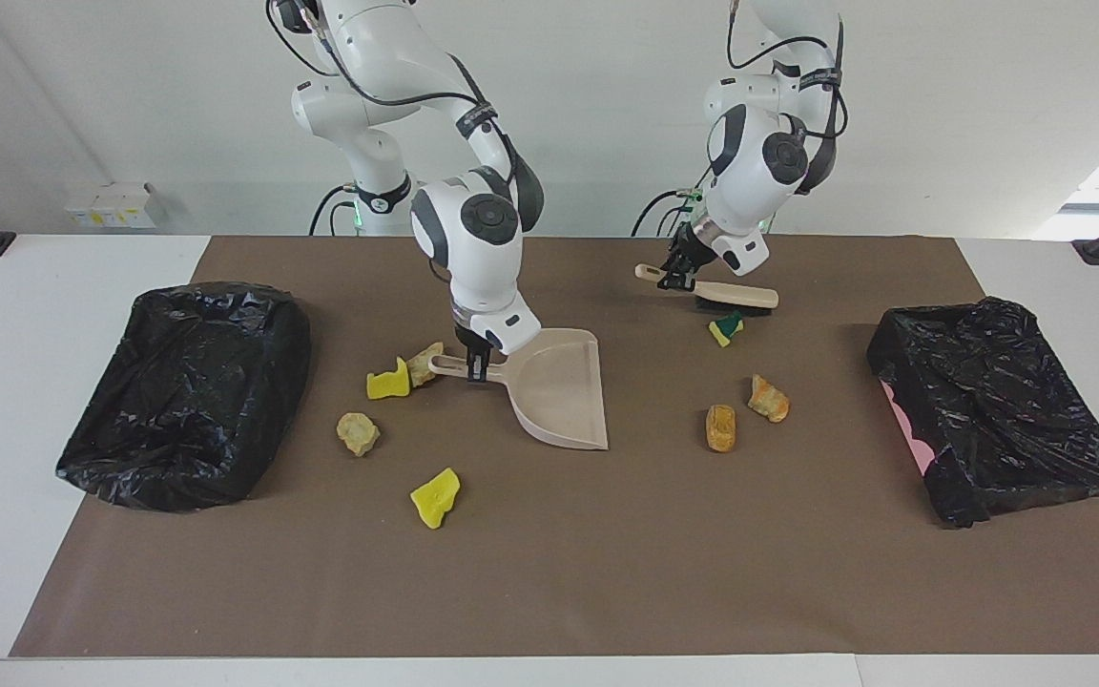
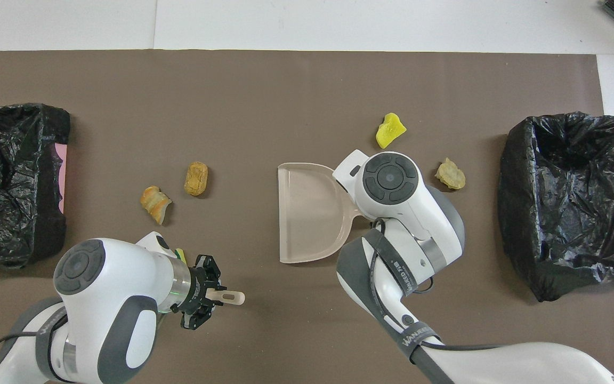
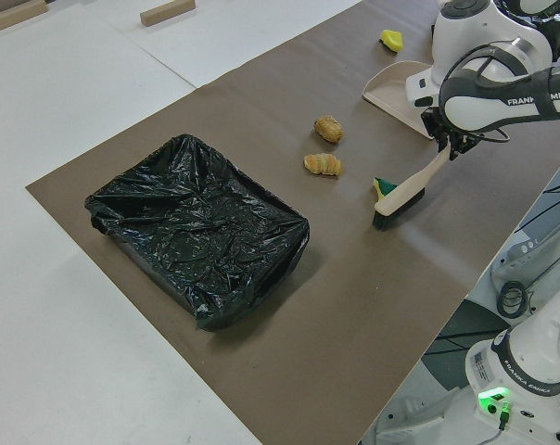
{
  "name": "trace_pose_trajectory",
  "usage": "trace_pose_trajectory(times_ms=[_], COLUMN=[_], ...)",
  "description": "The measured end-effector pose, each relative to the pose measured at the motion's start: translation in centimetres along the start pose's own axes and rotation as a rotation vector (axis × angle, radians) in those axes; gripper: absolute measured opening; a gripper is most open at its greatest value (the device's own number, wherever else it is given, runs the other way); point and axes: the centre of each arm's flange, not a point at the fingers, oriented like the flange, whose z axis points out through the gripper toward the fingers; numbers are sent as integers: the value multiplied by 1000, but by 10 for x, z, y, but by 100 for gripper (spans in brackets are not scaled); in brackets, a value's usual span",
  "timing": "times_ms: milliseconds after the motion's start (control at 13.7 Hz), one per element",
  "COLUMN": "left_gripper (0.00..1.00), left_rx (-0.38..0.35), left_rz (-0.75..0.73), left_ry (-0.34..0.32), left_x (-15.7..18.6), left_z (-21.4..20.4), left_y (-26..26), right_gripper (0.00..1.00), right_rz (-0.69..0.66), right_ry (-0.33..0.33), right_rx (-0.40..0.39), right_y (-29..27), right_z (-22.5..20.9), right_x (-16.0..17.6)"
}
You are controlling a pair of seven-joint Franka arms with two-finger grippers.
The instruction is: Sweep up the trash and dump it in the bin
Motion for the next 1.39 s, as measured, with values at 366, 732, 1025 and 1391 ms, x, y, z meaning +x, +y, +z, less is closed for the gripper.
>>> trace_pose_trajectory(times_ms=[366, 732, 1025, 1391], left_gripper=[27, 27, 27, 27], left_rx=[-28, 3, 89, 206], left_rz=[235, 373, 552, 884], left_ry=[-34, -76, -28, 160], left_x=[1, -15, 11, 56], left_z=[-13, -53, -66, -76], left_y=[30, 62, 61, 61], right_gripper=[32, 32, 32, 32], right_rz=[-21, -53, -57, -42], right_ry=[-7, -35, -38, -40], right_rx=[3, -19, -22, -18], right_y=[-7, -12, -13, -14], right_z=[0, -2, -3, -1], right_x=[9, 19, 20, 20])
